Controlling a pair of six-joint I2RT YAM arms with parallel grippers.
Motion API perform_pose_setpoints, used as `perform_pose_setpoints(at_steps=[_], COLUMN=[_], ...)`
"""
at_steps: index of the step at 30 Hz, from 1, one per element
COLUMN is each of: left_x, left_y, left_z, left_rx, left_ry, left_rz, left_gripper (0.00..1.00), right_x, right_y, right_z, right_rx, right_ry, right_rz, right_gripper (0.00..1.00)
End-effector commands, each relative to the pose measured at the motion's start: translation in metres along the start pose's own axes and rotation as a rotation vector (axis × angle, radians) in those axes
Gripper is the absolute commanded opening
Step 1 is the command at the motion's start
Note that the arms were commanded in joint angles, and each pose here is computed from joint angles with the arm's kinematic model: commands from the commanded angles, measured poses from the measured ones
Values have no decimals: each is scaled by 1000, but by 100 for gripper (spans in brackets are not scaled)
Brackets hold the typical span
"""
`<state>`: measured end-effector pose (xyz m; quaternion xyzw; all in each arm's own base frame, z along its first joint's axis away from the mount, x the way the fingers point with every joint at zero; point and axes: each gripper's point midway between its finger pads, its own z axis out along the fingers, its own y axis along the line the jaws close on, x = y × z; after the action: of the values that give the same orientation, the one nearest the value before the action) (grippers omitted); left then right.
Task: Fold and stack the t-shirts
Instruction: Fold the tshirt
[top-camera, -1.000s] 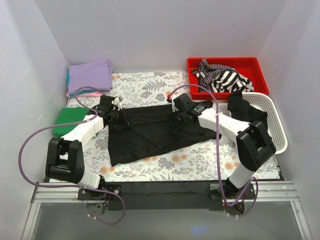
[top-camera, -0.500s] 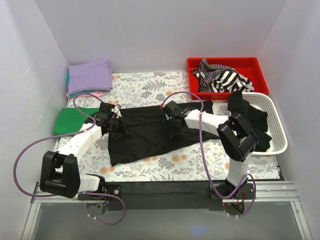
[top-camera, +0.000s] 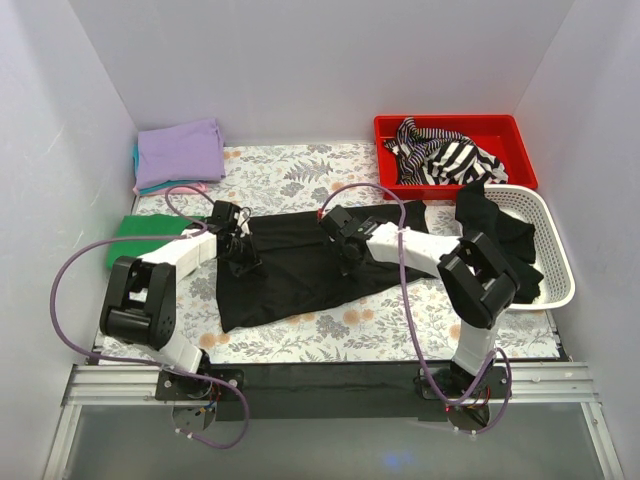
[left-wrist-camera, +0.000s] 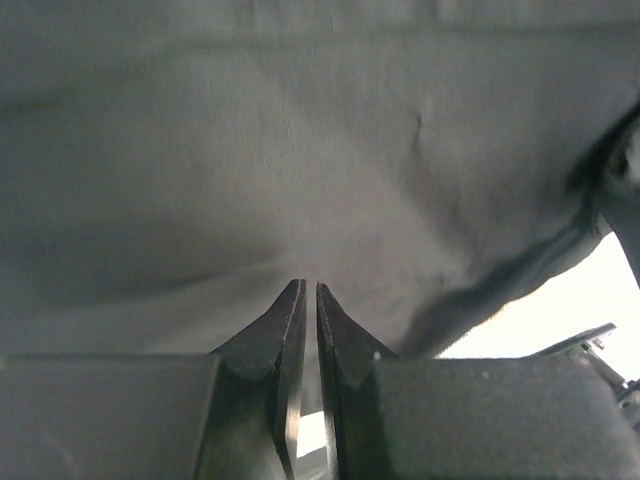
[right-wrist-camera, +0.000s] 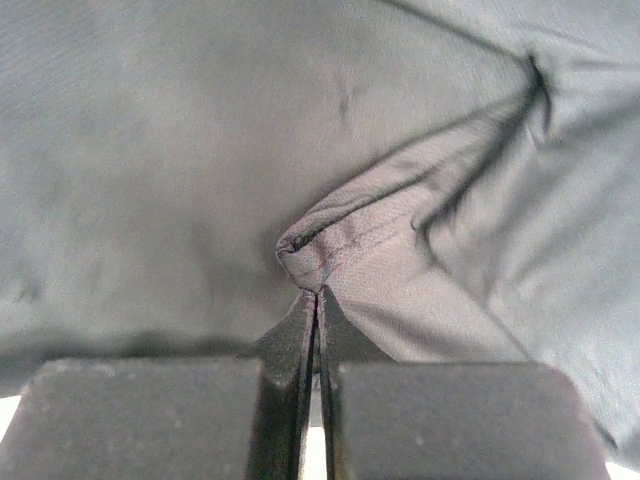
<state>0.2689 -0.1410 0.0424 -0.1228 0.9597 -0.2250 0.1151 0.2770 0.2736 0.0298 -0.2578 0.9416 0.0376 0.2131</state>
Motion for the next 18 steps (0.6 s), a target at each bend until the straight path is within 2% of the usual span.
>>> perform_pose_setpoints(at_steps=[1,8,15,18], left_x=[-22,-27,-33,-34], left_y=[-9,-4,-2,-2], left_z=[4,22,33,36], left_rx=[5,-14,-26,-25], left_ry=[-41,-9,12,26], left_rz=[41,33,47,46], left_gripper=[7,7,7,7], right_x=[-8,15,62,77], right_y=[0,-1,-1,1], right_z=[-38,-66,-85,-98], right_rx=[13,6,-3,-2], right_ry=[-75,-77,-3,-16], right_rz=[25,66,139,162], right_gripper=[1,1,1,1])
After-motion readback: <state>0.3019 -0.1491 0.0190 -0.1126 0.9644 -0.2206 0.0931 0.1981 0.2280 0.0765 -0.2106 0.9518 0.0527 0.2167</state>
